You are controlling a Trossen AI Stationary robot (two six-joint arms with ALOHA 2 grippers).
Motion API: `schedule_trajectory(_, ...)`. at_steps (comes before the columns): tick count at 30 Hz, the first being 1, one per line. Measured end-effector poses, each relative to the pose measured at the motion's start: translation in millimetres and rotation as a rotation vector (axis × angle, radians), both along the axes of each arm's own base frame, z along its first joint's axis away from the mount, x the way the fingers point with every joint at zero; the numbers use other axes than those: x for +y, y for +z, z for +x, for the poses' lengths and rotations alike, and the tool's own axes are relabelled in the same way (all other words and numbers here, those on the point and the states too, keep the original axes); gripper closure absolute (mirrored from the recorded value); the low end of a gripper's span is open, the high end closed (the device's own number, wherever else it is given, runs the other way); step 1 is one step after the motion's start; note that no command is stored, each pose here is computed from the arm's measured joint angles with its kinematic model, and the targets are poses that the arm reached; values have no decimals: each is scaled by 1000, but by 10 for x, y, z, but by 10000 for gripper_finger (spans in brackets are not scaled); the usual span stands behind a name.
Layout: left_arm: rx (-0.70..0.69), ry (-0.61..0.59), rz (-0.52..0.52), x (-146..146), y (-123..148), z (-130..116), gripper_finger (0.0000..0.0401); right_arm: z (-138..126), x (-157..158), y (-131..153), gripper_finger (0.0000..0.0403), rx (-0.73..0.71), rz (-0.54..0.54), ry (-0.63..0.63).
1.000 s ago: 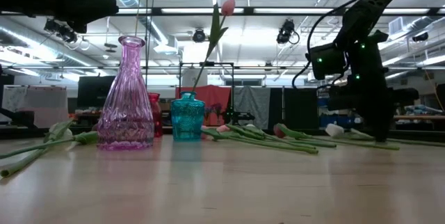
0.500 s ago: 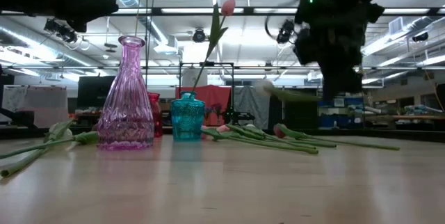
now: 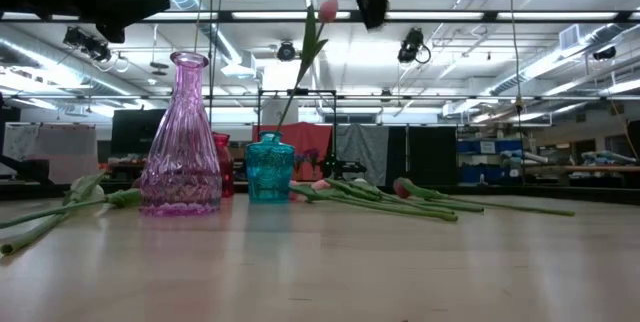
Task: Sort flowers into vase by color
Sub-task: Put the top right white tulip into the pink vase
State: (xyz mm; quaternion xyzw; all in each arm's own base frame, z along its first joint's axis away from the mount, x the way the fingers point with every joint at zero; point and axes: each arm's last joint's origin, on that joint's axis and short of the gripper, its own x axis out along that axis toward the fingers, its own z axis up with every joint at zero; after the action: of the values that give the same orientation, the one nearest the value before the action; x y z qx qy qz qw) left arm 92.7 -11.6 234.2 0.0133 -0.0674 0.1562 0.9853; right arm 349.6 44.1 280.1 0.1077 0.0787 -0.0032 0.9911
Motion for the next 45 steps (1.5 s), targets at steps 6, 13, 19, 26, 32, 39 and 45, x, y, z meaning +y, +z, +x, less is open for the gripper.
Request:
schedule_trajectory(6,0,0,-1,0,-1,0,264,303,119,269,402,-131,-111,-79)
schedule_trajectory(13,2,0,0,0,-2,0,264,643,178,297,402,-193,-150,-66)
schedule_trajectory(19,9,-1,2,-1,-9,1,264,724,164,314,401,-223,-160,-44)
schedule_trajectory(26,8,-1,1,-1,-8,1,264,757,151,281,400,-234,-181,-46)
schedule_trajectory(32,9,-1,2,-1,-10,2,264,890,154,-35,399,-148,-187,-42)
schedule_trajectory(39,12,-1,3,-1,-13,2,264,901,157,-192,351,-24,-160,-24)
schedule_trajectory(45,12,-1,3,-1,-13,2,264,818,140,-303,274,173,-50,19)
